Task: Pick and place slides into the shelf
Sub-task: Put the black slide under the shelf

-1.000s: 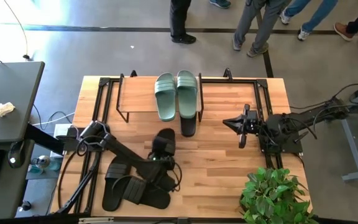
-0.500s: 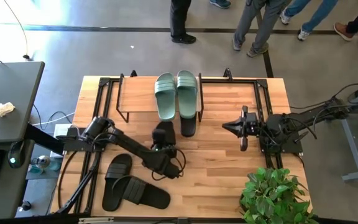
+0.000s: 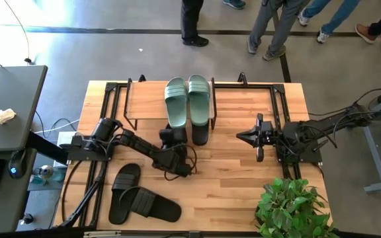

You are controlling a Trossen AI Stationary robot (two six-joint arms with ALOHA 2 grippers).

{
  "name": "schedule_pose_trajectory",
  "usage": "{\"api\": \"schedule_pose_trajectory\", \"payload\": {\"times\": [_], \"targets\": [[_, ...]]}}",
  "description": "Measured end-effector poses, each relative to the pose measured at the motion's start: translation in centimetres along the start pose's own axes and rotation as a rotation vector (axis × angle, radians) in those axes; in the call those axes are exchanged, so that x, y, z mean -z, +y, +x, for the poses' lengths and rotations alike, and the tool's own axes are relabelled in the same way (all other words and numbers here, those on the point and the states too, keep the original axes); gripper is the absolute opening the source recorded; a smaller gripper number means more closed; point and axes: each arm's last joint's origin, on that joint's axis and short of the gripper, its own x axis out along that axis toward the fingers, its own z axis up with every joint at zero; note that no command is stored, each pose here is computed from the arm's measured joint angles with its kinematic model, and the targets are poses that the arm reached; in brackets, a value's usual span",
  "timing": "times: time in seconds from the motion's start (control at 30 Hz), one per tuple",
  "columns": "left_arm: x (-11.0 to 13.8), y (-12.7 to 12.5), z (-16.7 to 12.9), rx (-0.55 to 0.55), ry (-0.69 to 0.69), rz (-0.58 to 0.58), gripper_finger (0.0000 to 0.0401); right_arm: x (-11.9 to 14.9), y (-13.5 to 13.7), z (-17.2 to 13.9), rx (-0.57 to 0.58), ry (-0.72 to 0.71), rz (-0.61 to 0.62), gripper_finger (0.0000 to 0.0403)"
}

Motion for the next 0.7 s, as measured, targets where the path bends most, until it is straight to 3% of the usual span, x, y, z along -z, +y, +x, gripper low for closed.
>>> {"api": "schedule_pose_trajectory", "payload": {"times": [0.7], "targets": [[-1.8, 1.9, 3.6, 0.046, -0.036, -0.021, 0.0000, 0.1, 0.1, 0.0, -0.027, 0.017, -0.005, 0.0009]]}}
